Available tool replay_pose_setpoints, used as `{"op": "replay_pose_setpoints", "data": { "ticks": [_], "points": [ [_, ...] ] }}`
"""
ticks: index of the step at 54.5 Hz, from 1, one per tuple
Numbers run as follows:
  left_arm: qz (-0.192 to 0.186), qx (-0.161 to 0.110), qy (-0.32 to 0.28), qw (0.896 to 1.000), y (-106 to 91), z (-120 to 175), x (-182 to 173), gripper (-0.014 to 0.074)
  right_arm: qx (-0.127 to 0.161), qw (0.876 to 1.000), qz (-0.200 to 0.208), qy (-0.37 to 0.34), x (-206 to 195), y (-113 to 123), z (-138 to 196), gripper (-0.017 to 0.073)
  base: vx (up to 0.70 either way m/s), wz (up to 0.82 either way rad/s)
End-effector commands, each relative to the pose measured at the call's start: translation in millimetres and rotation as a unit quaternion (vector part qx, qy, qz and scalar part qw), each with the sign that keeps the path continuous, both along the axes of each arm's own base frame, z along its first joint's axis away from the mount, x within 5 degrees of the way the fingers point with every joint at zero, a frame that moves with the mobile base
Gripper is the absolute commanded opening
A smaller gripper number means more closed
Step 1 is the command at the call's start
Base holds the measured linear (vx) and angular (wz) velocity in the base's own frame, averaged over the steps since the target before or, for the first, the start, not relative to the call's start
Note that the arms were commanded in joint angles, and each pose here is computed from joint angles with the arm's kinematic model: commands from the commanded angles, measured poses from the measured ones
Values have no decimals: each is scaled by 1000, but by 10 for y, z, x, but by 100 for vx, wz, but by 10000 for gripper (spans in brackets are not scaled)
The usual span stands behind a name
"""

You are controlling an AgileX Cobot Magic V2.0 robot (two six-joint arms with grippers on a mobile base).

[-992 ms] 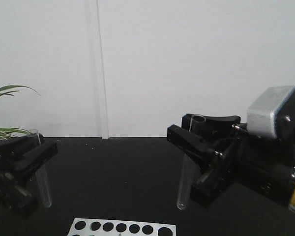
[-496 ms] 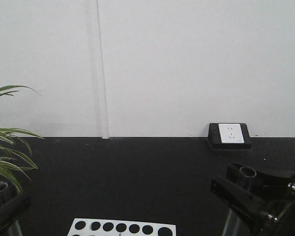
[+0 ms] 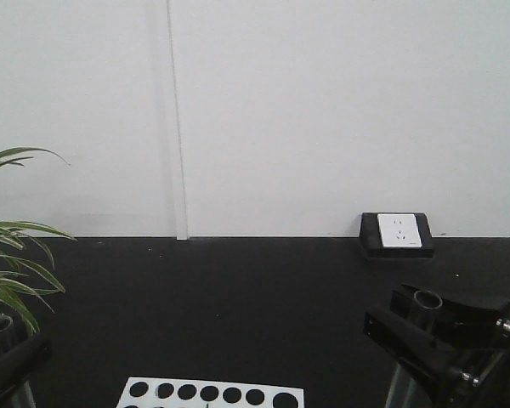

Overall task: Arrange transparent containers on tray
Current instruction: 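Raise both held tubes fully clear of the rack, then drive the base to the counter with the yellow tray, holding tubes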

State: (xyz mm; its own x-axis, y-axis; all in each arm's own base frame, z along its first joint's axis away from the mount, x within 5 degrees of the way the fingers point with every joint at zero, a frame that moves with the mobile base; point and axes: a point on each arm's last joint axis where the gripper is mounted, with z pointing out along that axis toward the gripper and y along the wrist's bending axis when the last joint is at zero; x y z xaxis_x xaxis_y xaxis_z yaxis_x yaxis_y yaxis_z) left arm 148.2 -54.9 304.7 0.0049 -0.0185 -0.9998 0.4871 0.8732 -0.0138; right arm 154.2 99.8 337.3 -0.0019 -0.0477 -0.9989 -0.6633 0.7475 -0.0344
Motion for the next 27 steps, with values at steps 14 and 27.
{"op": "replay_pose_setpoints", "data": {
  "ticks": [14, 27],
  "points": [
    [-15, -29, -21, 999, -26, 128, -11, -4, 21, 1000, 12, -18, -22, 11, 131, -13, -2, 2],
    [-15, -30, -21, 999, -27, 129, -11, -4, 20, 1000, 9, -17, -18, 7, 128, -13, -14, 5]
  ]
}}
